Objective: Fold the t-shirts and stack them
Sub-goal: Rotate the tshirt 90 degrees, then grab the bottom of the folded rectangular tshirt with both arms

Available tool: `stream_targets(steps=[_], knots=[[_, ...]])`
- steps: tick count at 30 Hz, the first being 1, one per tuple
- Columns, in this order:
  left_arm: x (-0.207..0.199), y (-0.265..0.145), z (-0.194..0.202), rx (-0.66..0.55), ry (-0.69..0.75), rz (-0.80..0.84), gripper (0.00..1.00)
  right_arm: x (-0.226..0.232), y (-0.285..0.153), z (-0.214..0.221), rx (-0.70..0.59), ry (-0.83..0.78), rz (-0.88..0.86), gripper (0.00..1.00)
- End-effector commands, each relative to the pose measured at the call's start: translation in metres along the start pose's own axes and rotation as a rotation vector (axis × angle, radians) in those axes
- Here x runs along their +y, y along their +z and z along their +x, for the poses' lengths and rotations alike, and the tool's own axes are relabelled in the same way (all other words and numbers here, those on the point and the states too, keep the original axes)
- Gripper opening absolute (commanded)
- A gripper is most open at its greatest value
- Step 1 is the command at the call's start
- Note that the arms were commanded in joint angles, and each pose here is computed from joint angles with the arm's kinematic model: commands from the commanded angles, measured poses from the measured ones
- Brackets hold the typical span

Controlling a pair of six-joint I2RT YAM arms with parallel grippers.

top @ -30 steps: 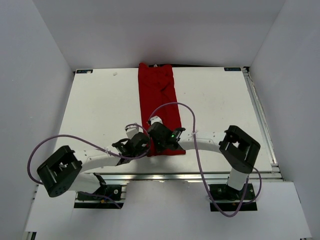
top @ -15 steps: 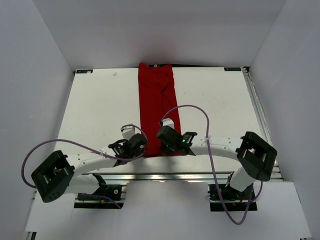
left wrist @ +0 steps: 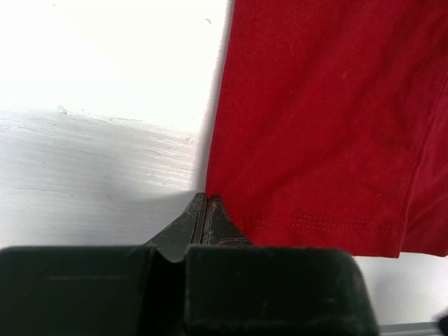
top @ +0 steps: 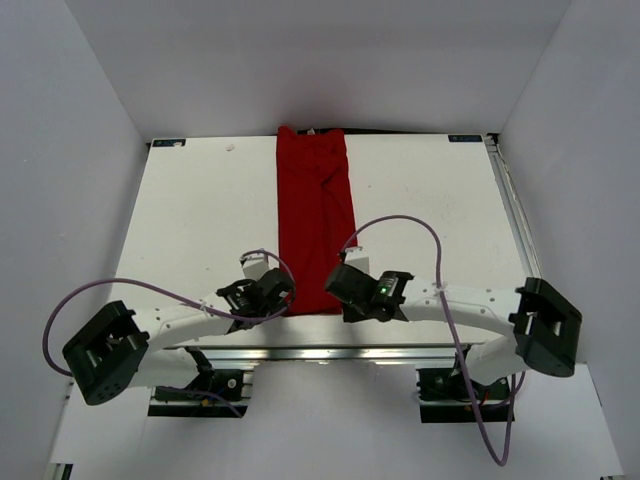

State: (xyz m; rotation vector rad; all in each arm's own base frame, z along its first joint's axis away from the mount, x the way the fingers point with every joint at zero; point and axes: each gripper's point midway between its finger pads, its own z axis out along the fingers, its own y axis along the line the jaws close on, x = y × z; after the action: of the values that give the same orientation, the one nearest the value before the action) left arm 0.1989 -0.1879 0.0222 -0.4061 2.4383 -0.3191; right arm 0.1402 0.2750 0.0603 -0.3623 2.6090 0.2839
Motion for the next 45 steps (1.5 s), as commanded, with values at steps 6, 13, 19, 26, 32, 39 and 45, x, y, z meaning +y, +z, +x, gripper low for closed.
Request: stream_targets(steps=[6, 13, 19, 26, 32, 39, 45], knots=[[0.005, -0.005, -0.005, -0.012, 0.020, -0.025, 0.00, -0.032, -0.019, -0.017, -0.104, 0.013, 0.090, 0.26], [-0.006, -0.018, -0.014, -0.027, 0.008, 0.030, 0.48, -0.058, -0.012, -0.017, -0.127, 0.035, -0.030, 0.44], [-0.020, -0.031, -0.025, -0.054, -0.036, 0.109, 0.67, -0.050, -0.013, -0.031, -0.129, 0.033, -0.189, 0.52], [-0.014, -0.020, -0.013, -0.038, -0.062, 0.117, 0.64, -0.036, 0.005, -0.027, -0.084, 0.106, -0.245, 0.50], [0.003, -0.010, 0.003, -0.011, -0.084, 0.082, 0.59, -0.034, 0.016, -0.020, -0.063, 0.172, -0.269, 0.50], [0.014, -0.013, 0.001, -0.043, -0.130, 0.078, 0.54, -0.042, 0.026, -0.007, -0.040, 0.197, -0.245, 0.49], [0.010, -0.010, 0.005, -0.017, -0.114, 0.080, 0.24, -0.047, 0.037, 0.010, 0.007, 0.222, -0.234, 0.48]])
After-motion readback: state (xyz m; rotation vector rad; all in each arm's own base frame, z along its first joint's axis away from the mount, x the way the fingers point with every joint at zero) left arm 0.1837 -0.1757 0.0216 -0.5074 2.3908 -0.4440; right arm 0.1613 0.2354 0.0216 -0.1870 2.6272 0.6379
